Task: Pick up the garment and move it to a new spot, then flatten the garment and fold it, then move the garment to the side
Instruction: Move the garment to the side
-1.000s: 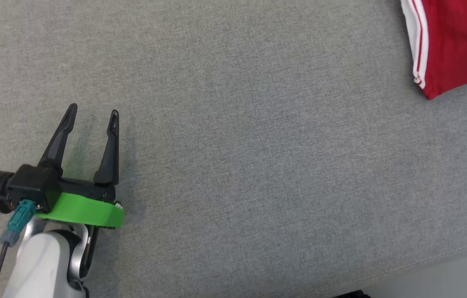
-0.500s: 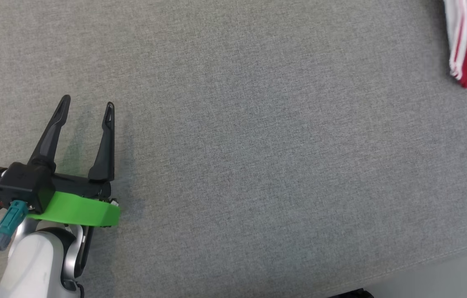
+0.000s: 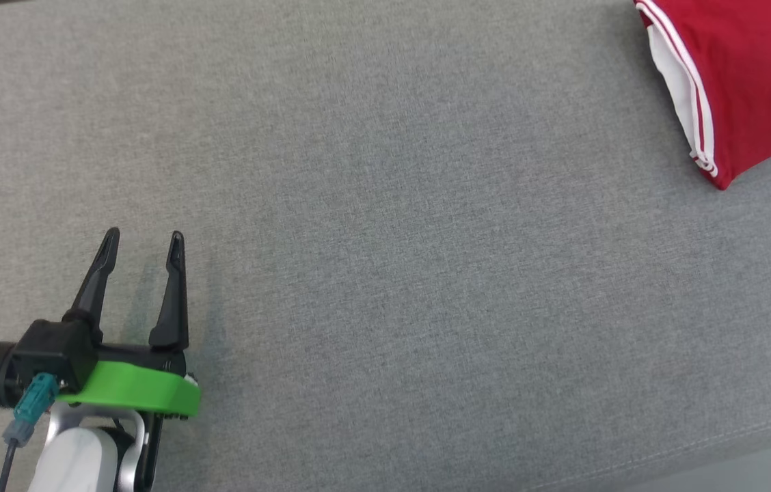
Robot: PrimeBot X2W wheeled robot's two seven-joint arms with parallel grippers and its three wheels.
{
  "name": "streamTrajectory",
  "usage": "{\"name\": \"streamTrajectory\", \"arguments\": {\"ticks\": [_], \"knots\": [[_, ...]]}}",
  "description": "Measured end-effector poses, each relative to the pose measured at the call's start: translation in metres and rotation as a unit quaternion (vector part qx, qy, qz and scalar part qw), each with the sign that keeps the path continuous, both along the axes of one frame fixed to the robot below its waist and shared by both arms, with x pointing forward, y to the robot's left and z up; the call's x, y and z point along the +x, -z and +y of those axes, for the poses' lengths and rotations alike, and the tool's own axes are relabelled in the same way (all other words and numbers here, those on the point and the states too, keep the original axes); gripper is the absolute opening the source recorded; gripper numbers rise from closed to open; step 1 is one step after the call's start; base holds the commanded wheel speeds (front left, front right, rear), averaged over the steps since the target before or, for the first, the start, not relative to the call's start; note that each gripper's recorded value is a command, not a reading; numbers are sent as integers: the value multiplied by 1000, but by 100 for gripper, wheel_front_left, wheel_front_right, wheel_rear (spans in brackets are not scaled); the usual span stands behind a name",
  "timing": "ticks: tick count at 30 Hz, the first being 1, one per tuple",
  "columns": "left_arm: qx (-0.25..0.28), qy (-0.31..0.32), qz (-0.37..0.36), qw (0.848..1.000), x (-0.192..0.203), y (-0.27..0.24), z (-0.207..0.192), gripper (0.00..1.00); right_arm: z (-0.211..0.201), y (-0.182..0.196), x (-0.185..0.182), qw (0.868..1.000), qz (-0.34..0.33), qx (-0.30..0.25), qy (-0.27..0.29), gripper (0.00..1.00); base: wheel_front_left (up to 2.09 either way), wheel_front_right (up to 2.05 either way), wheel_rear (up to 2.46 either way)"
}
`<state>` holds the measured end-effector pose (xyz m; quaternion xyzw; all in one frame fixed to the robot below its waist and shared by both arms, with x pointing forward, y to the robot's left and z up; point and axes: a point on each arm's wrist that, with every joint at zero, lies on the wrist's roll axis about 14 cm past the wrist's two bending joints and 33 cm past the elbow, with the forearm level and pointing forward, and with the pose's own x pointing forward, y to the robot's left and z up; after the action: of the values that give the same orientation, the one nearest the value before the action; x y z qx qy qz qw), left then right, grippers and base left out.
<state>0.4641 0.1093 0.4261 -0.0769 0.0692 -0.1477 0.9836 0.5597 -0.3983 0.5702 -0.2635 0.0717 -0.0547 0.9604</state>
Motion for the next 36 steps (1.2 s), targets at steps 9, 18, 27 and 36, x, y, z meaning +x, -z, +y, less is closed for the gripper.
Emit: {"name": "streamTrajectory", "arguments": {"ticks": [9,18,27,36], "knots": [[9,-62,-10,998,-41,-24,40,100,107,-13,-22,986,-64,106,-114,100,0,0,0],[11,-95,-29,995,-84,-48,62,100,174,-4,-85,965,-92,176,-173,100,0,0,0],[0,-115,-71,991,-106,-78,72,100,214,2,-139,947,-117,226,-198,100,0,0,0],[-3,-124,-85,989,-119,-86,77,100,226,22,-181,938,-122,269,-183,100,0,0,0]]}}
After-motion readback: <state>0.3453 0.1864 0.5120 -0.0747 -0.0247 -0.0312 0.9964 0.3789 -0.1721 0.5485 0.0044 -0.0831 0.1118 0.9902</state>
